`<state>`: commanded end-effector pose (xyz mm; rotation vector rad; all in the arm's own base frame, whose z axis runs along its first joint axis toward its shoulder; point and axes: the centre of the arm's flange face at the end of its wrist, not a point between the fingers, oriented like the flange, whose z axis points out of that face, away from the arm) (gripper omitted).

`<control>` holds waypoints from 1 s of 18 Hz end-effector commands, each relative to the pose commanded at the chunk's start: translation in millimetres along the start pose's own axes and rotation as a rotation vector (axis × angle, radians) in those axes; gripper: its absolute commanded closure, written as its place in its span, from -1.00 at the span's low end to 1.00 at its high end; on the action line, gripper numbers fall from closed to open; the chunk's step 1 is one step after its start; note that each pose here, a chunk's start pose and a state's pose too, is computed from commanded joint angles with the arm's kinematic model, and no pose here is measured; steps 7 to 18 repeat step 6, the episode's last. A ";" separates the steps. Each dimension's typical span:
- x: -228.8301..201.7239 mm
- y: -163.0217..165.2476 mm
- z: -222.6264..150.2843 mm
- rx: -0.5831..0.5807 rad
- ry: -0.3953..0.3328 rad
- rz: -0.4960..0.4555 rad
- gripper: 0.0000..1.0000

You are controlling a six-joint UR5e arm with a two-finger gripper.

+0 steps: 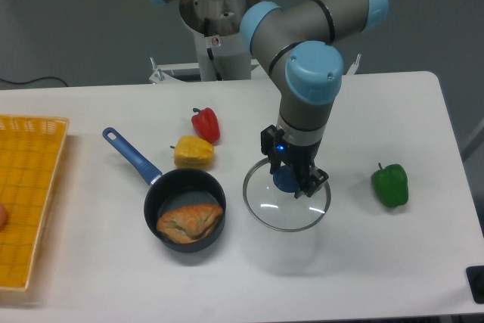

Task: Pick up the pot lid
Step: 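Lift the glass lid by its knob up off the table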

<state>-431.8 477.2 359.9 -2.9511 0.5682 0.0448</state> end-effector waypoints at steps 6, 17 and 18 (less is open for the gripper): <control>1.2 1.5 1.2 -0.020 -0.001 0.001 -0.04; 1.2 1.5 1.2 -0.020 -0.001 0.001 -0.04; 1.2 1.5 1.2 -0.020 -0.001 0.001 -0.04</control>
